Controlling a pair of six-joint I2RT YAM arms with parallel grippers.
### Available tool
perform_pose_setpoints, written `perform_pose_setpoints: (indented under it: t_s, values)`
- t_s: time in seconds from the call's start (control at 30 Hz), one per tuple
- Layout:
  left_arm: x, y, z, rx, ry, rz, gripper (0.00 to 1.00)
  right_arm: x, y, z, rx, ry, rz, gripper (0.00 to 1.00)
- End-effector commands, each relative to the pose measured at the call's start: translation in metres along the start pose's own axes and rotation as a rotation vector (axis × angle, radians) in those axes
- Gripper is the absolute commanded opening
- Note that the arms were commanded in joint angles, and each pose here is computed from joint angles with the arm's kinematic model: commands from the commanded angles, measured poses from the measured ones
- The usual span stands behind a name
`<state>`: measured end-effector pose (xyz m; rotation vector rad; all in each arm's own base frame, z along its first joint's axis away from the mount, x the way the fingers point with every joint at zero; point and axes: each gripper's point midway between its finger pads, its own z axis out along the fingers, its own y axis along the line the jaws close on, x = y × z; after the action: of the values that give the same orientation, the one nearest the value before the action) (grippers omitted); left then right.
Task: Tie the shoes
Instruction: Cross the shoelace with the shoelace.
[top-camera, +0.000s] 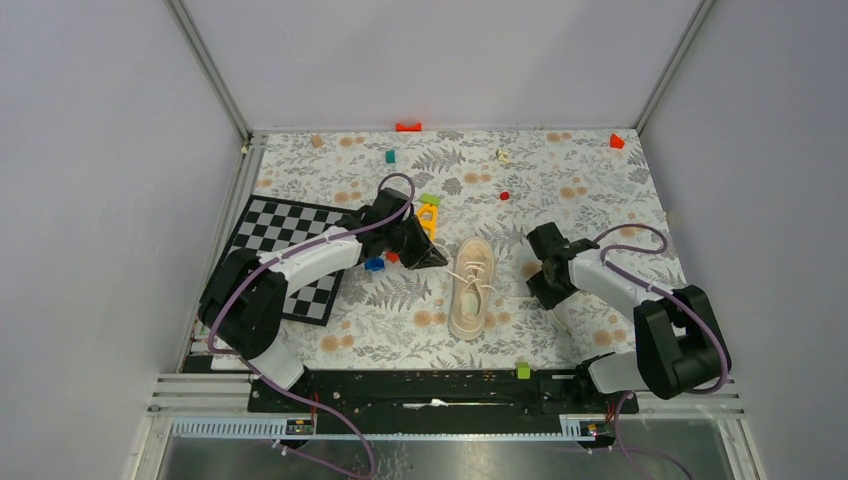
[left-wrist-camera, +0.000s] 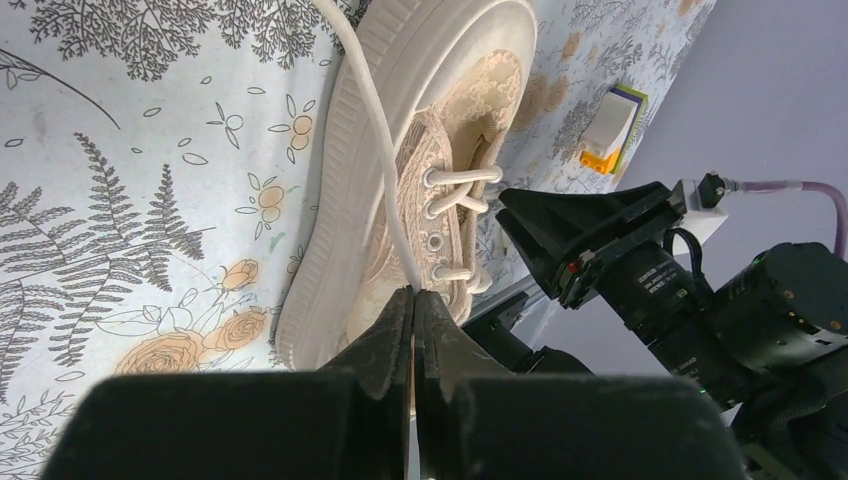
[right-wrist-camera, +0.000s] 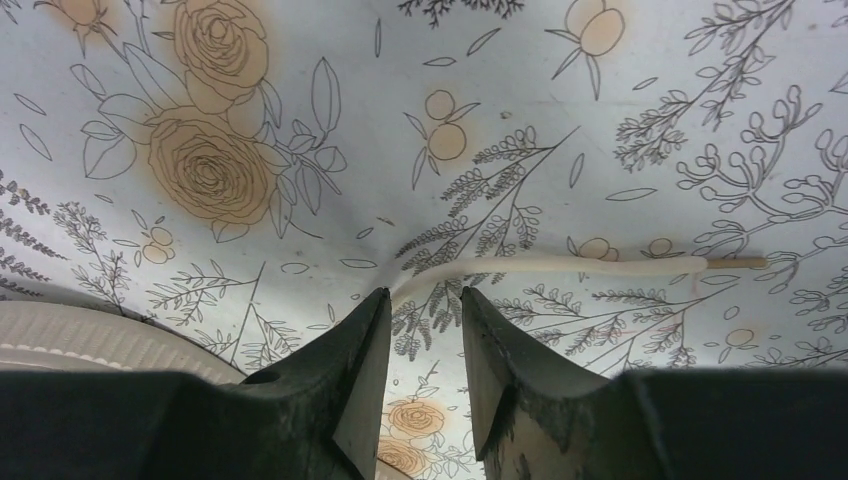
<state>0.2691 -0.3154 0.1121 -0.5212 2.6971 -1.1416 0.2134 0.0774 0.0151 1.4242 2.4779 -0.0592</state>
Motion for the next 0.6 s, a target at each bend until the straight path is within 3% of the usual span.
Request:
perform_pose_setpoints:
  t_s: [0.0, 0.47, 0.57]
  values:
    - [-0.008, -0.020, -0.013, 0.041, -0.044, 0.070, 0.00, -0.006, 0.008, -0.004, 0.011, -0.008, 0.012, 0.39]
    - [-0.004, -0.017, -0.008, 0.041, -0.014, 0.070, 0.00, 0.005, 0.009, 0.011, 0.026, 0.030, 0.040, 0.45]
    - [-0.005, -0.017, -0.009, 0.043, -0.017, 0.071, 0.00, 0.010, 0.007, 0.020, 0.059, 0.049, 0.031, 0.38]
